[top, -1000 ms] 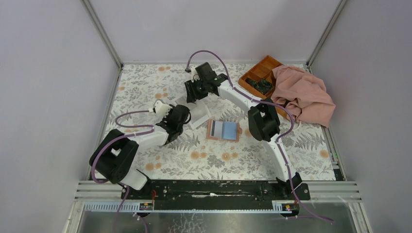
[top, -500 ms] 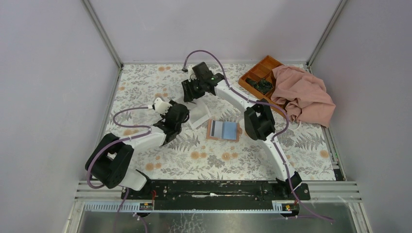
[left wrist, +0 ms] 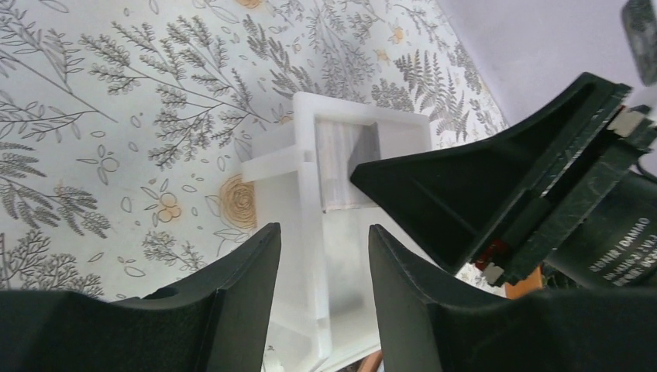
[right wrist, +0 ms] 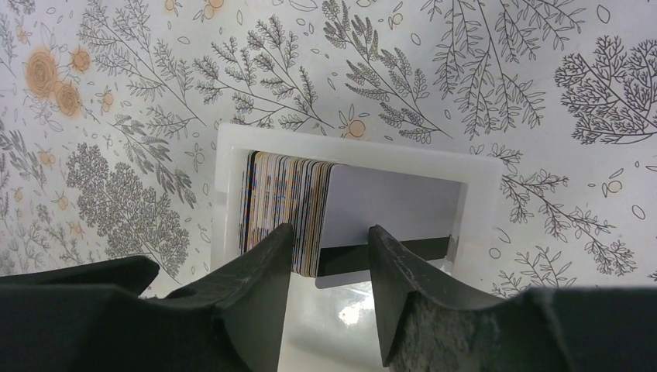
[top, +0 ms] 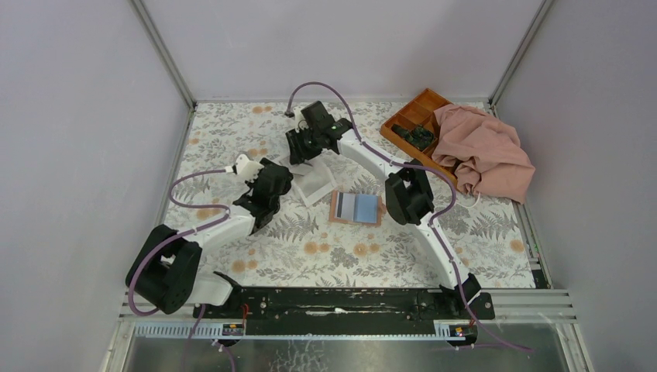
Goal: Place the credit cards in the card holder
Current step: Pick up the credit card from the storage box.
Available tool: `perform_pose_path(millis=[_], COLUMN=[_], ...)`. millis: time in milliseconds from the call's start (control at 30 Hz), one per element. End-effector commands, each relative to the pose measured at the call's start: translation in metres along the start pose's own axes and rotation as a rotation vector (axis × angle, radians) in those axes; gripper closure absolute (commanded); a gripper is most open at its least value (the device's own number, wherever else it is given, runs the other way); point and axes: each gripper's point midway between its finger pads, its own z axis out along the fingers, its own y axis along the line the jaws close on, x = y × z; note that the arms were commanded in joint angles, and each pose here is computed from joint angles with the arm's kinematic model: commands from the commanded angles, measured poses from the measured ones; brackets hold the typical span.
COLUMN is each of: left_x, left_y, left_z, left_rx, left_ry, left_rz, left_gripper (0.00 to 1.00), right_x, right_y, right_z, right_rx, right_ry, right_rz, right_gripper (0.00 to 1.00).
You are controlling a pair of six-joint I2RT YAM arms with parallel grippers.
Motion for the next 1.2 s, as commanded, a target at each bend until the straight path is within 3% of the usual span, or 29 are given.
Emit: perform_pose_path(millis=[0, 533, 1167], left_x=[-0.006, -0.008, -0.016], left_y=[0.002, 0.015, 0.015], left_z=[-0.001, -0.003, -0.008], left_rx=[0.014, 0.007, 0.016], left_ry=[-0.012, 0.017, 0.008], left_rz=[0.005, -0.013, -0.026], left_gripper=[0.47, 0.47, 0.46], right_x=[-0.018, -0.026, -0.038], right_y=[0.023, 0.045, 0.046], right_z=[-0.008, -0.017, -0.033], right_rx=[-0.021, -0.013, 0.120], right_ry=[-0.040, -0.048, -0.103], right_rz=[-0.027, -0.043, -0.110], right_gripper=[0.53, 0.67, 0.97])
